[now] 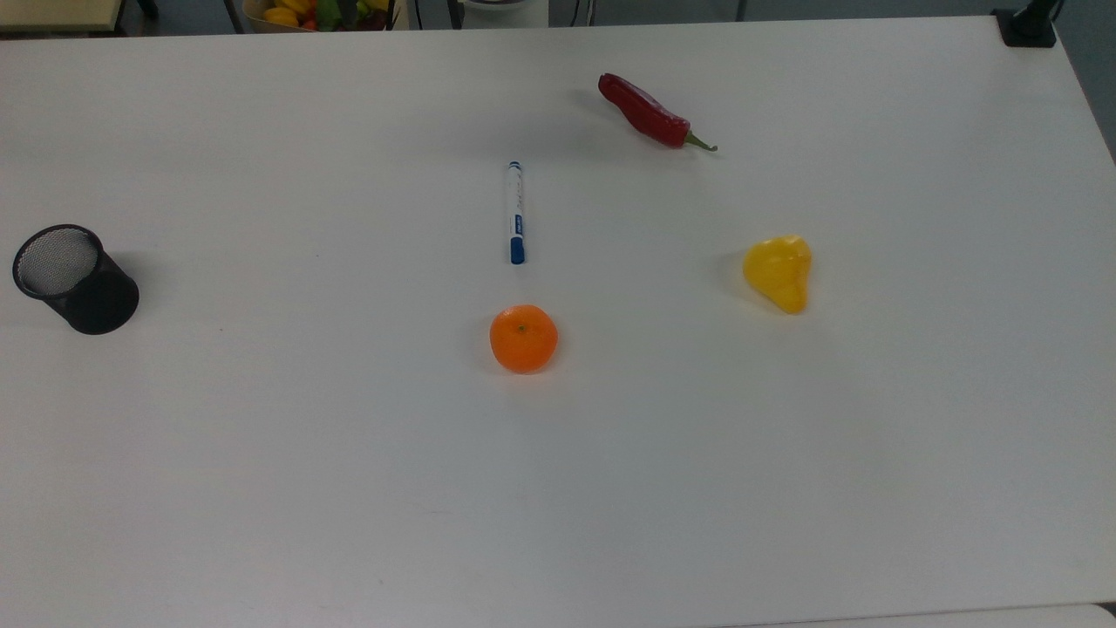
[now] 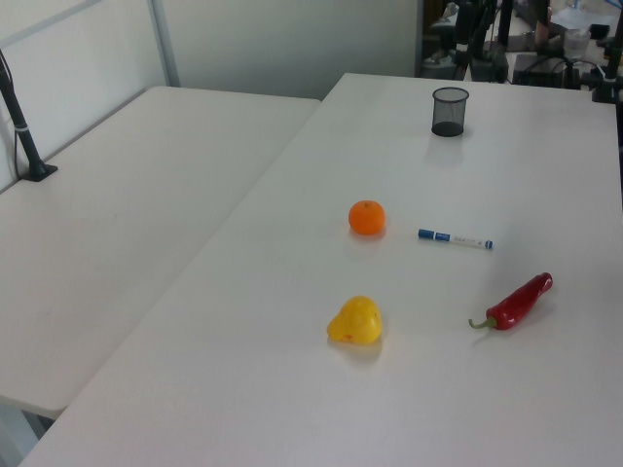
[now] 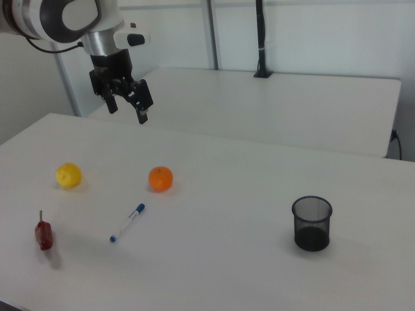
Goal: Take marker pen
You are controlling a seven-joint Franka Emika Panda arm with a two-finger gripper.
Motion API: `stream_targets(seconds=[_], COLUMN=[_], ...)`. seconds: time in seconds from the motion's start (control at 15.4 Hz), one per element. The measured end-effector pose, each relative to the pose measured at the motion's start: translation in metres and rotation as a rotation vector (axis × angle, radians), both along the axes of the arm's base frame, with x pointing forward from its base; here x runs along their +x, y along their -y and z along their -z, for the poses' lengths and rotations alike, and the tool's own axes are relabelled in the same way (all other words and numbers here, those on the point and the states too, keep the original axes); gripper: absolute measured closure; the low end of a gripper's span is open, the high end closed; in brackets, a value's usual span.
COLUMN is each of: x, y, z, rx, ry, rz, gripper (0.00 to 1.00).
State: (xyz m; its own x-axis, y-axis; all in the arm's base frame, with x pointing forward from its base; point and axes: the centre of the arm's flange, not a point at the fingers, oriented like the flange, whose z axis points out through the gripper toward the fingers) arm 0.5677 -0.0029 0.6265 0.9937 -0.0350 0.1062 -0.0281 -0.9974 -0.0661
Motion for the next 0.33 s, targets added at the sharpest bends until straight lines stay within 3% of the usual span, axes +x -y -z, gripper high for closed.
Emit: stream_targets(seconds=[0.33], x=[-0.0078], y=[-0.0010], z=[0.0028], rx=[0.000], ry=[0.000], rz=[-0.010], gripper=[0.00])
